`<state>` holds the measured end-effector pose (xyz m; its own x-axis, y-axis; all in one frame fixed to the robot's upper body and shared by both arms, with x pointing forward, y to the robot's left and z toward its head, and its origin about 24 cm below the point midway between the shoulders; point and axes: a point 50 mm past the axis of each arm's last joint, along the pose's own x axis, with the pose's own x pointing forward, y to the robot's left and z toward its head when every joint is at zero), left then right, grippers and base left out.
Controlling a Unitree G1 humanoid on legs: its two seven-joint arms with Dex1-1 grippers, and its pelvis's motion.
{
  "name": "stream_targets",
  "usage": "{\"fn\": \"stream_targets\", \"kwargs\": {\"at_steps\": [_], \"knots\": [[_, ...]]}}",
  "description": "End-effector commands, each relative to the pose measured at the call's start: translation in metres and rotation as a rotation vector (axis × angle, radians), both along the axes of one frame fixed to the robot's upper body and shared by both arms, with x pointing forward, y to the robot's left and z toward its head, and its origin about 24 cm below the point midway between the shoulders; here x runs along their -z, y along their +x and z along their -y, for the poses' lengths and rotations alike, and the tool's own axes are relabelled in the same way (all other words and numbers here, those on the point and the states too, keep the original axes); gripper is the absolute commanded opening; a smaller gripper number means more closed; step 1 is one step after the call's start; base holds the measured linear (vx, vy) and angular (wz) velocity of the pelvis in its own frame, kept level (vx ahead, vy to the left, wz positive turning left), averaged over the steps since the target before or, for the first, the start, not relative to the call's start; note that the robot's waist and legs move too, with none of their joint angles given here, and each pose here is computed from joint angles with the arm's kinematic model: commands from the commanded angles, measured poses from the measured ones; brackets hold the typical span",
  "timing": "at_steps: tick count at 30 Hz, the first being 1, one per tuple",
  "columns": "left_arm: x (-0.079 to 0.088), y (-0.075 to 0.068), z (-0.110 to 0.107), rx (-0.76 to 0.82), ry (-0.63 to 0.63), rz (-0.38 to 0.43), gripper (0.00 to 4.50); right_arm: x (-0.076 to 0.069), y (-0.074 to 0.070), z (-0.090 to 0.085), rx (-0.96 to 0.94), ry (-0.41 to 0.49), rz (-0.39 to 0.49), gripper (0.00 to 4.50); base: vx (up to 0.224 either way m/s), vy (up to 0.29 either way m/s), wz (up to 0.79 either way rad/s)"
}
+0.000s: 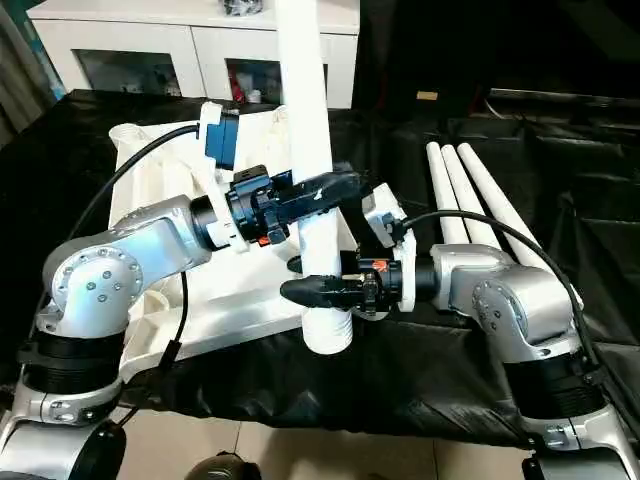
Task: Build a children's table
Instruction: Pick table leg
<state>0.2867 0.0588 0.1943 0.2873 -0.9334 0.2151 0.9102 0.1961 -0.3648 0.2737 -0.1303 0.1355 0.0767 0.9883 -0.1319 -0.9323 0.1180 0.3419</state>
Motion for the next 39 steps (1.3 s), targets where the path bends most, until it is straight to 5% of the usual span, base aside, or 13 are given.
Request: {"fn": "stream_targets", "kwargs": {"at_steps": [1,3,5,11,17,25,30,32,39], "knots": [[-0.007,-0.006,0.001,0.058,-0.04,0.034,1.84,0.001,0.006,0.002,0.092,-0.047,0.05,1.91,0.0,0.0,0.0],[-0.007,-0.006,0.0,0.05,-0.038,0.038,1.84,0.001,0.009,0.0,0.132,-0.045,0.066,1.9,0.0,0.0,0.0],[-0.006,0.0,0.001,-0.034,0.001,0.061,2.54,0.0,0.014,-0.003,0.212,-0.041,0.093,1.89,0.0,0.0,0.0],[0.002,0.009,0.003,-0.221,0.102,0.07,2.99,-0.002,0.02,-0.011,0.346,-0.029,0.137,1.89,0.0,0.0,0.0],[0.013,0.021,0.008,-0.451,0.11,-0.028,2.68,0.001,0.019,-0.016,0.417,-0.031,0.149,1.88,0.0,0.0,0.0],[0.008,0.023,0.012,-0.451,0.054,-0.042,1.95,0.002,0.017,-0.017,0.424,-0.043,0.155,1.88,0.0,0.0,0.0],[0.007,0.021,0.014,-0.431,0.051,-0.034,1.89,0.001,0.017,-0.016,0.429,-0.054,0.166,1.88,0.0,0.0,0.0],[0.007,0.019,0.016,-0.413,0.072,-0.016,1.88,0.002,0.019,-0.013,0.424,-0.044,0.122,2.58,0.0,0.0,0.0],[0.004,0.013,0.019,-0.358,0.092,0.038,1.88,0.008,0.027,0.002,0.412,-0.155,0.096,3.04,0.0,0.0,0.0]]}}
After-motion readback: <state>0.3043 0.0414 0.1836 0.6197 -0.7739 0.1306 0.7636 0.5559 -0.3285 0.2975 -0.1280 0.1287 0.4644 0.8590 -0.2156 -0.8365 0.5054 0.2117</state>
